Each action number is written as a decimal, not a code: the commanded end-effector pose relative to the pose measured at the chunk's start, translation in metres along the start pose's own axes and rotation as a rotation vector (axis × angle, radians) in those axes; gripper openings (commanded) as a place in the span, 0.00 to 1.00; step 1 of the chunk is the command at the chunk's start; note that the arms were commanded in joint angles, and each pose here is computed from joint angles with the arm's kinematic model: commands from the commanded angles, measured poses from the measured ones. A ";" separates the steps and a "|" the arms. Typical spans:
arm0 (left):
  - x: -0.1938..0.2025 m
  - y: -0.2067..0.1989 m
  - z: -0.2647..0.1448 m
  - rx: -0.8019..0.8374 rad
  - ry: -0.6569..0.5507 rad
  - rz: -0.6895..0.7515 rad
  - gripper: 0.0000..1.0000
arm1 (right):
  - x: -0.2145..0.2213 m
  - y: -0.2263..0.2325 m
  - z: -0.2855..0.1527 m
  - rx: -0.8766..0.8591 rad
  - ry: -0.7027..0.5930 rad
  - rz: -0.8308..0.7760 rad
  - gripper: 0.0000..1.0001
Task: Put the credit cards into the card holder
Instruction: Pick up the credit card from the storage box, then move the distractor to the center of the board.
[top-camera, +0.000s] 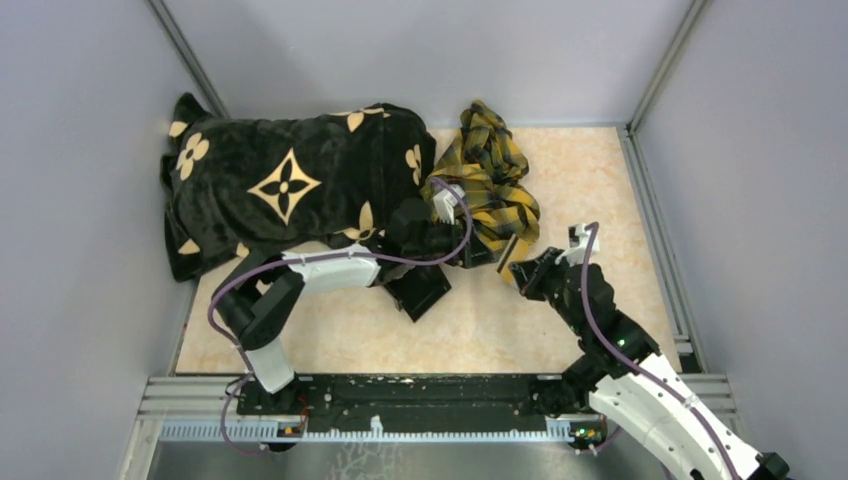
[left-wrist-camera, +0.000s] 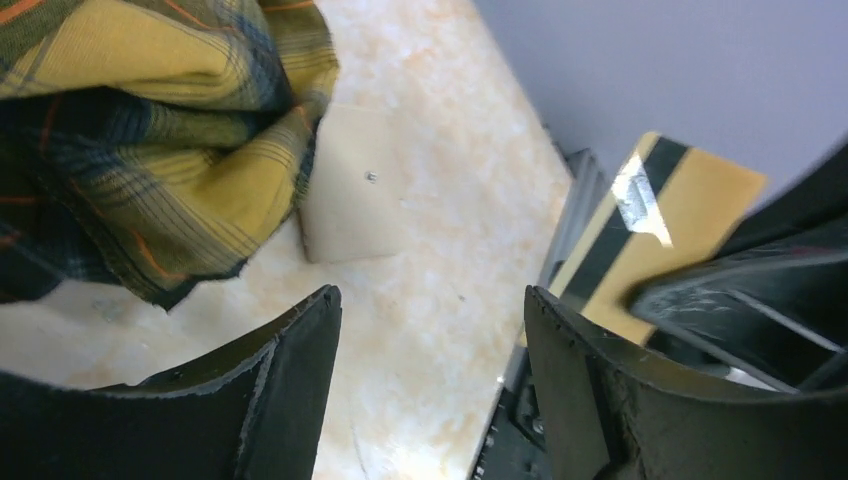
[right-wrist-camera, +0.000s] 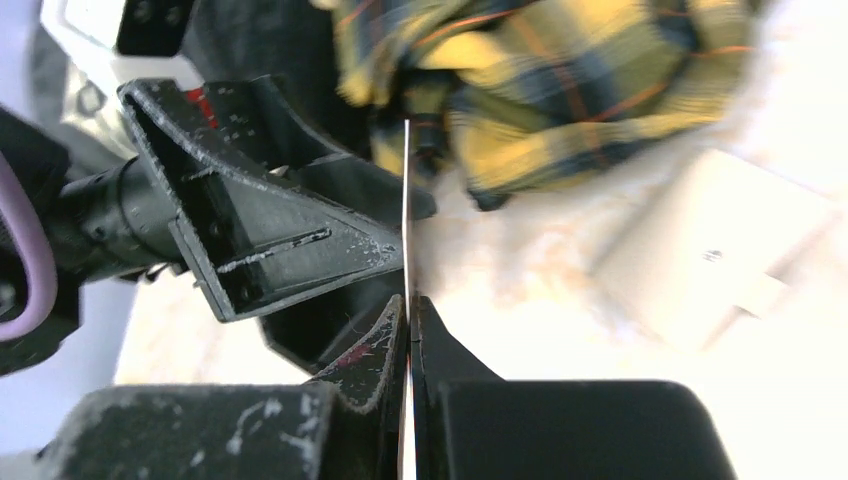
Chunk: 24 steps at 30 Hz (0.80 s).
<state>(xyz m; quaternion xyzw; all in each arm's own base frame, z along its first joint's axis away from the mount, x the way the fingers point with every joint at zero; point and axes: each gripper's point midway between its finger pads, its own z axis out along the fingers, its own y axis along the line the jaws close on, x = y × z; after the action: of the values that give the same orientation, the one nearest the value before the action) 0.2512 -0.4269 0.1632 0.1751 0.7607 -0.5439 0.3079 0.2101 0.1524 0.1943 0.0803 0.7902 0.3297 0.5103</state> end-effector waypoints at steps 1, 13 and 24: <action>0.025 0.029 0.027 -0.167 0.101 0.092 0.74 | -0.014 -0.053 -0.024 0.311 -0.046 -0.024 0.00; 0.066 0.077 0.063 -0.343 0.250 0.209 0.70 | 0.005 -0.107 -0.036 0.602 -0.051 0.072 0.00; 0.070 0.090 0.072 -0.371 0.258 0.221 0.67 | 0.016 -0.137 -0.031 0.706 -0.017 0.098 0.00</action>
<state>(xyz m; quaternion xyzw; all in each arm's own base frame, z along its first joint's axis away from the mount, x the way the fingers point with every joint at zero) 0.2651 -0.4671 0.0394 0.2621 0.8552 -0.3450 0.2844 0.1968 0.0457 0.1055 0.2780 0.8533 0.0624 0.4367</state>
